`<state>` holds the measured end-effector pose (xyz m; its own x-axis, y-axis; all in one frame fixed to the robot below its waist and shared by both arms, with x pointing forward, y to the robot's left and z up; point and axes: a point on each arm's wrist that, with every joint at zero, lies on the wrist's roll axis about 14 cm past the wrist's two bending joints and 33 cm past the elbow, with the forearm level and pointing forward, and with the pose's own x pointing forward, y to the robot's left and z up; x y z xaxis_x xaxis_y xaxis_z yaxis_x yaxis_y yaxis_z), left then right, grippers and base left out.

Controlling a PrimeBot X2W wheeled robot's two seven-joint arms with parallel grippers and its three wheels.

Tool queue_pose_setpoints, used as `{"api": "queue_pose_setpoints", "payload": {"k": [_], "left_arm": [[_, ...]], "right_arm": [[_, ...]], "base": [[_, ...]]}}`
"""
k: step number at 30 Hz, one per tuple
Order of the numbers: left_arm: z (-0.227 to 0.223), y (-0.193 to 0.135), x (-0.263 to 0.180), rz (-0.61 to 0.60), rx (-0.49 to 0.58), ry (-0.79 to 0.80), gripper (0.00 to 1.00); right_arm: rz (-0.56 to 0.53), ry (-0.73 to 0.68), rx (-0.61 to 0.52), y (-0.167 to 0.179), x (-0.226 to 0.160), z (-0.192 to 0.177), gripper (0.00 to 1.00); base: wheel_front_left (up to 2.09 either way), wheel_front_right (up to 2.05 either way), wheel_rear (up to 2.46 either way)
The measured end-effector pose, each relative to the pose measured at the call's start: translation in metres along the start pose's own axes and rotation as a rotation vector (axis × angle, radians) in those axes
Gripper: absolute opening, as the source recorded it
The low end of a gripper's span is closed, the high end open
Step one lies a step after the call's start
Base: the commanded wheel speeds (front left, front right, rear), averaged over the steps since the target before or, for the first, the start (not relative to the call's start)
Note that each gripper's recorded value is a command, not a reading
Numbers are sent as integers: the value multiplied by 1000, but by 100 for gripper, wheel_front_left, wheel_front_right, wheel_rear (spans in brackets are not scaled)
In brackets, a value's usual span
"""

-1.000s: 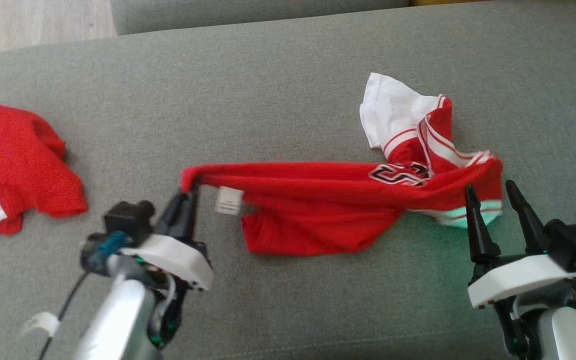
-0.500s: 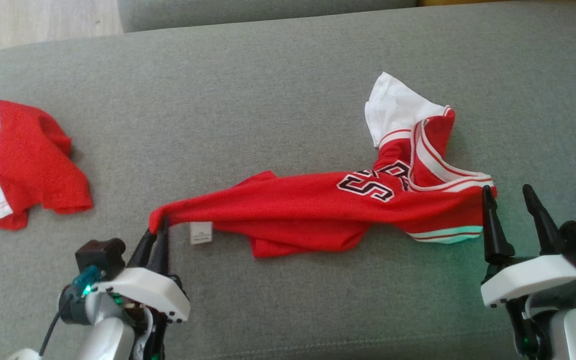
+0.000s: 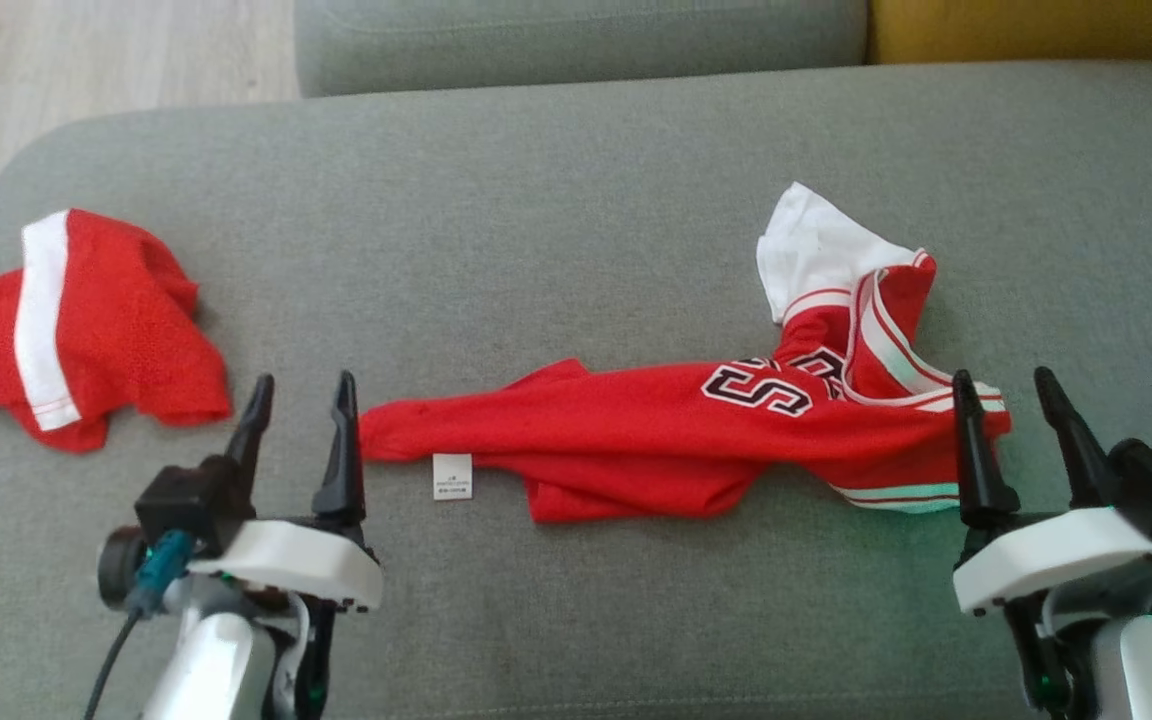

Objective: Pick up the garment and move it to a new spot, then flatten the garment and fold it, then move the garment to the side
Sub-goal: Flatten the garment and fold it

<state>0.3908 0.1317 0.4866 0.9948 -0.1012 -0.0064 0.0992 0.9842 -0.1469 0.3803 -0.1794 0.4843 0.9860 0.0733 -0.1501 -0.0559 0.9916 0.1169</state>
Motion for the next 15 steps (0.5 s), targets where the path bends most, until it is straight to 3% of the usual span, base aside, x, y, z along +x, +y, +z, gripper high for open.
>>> {"api": "queue_pose_setpoints", "payload": {"k": [7, 15], "left_arm": [[40, 16, -7, 33, 92, -122, 100], [28, 19, -27, 29, 121, -84, 100]], "right_arm": [[40, -19, -13, 14, -3, 8, 100], [57, -8, -15, 20, -11, 5, 100]], "base": [[0, 0, 0], [0, 0, 0]]}}
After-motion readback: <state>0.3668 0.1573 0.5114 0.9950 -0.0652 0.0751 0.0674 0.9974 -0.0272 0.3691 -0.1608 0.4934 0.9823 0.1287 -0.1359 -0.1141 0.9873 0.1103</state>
